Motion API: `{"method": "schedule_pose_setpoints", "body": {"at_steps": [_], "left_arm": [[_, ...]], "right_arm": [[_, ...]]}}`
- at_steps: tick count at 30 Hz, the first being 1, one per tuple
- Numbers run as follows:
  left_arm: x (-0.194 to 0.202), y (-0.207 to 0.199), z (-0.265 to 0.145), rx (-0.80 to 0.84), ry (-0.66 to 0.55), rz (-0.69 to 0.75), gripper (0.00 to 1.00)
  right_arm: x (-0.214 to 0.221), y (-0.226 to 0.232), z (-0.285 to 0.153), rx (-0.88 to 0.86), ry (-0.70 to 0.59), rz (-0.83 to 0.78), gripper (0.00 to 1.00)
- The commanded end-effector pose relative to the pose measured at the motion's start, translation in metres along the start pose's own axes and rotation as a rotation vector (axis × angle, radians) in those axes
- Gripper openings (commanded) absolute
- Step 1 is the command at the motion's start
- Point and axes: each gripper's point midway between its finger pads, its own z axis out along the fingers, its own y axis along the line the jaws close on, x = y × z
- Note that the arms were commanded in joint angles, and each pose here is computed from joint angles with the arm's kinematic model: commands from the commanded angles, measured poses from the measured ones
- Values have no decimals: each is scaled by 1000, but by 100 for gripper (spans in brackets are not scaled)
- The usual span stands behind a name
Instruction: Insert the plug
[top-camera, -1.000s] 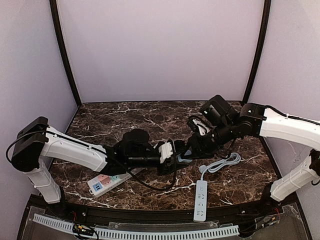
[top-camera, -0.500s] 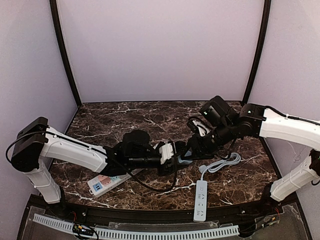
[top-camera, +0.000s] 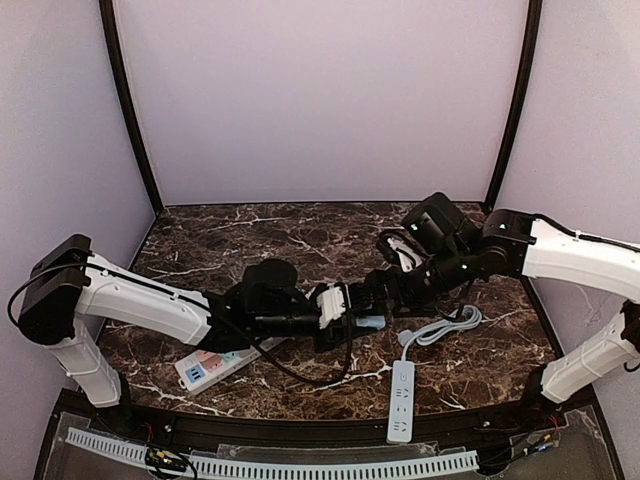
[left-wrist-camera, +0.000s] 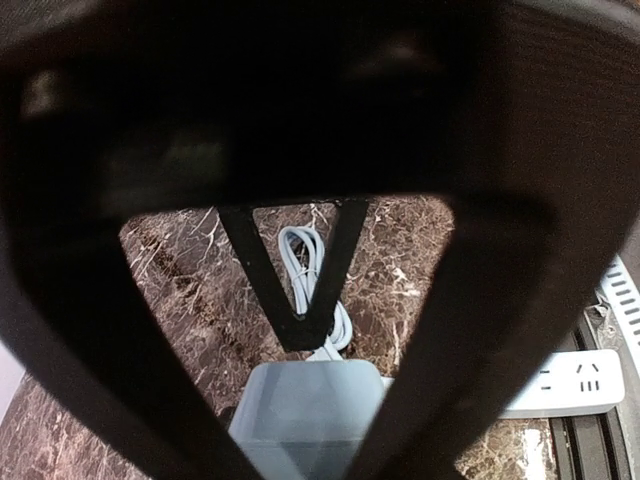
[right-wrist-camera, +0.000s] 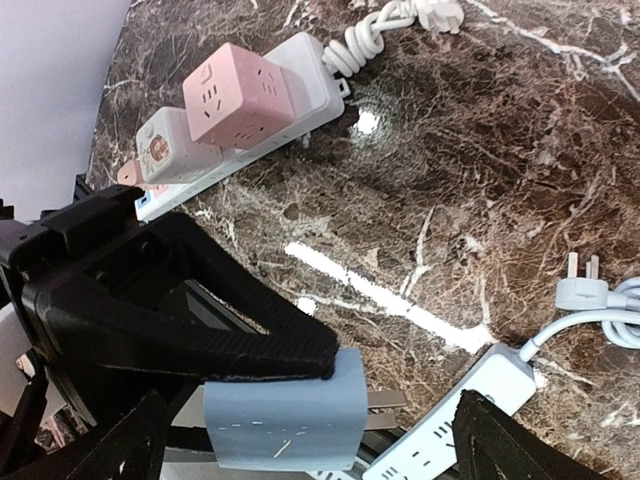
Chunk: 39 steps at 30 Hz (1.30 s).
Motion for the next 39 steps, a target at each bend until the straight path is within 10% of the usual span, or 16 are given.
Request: {"method": "schedule_pose_setpoints", "body": {"at_steps": [1,18,39], "left_arm": [[-19,-8,-14,42,-32,18,5],[6,-46,-28,218,133,-53,2],[30,-101,19,332,422,-42,1]], "right_arm": [[-19,-3,-20,32,-128,-61,99],[-65,-100,-76,420,-590,-19,99],[-109,-119,-122,473,-944,39,99]]}}
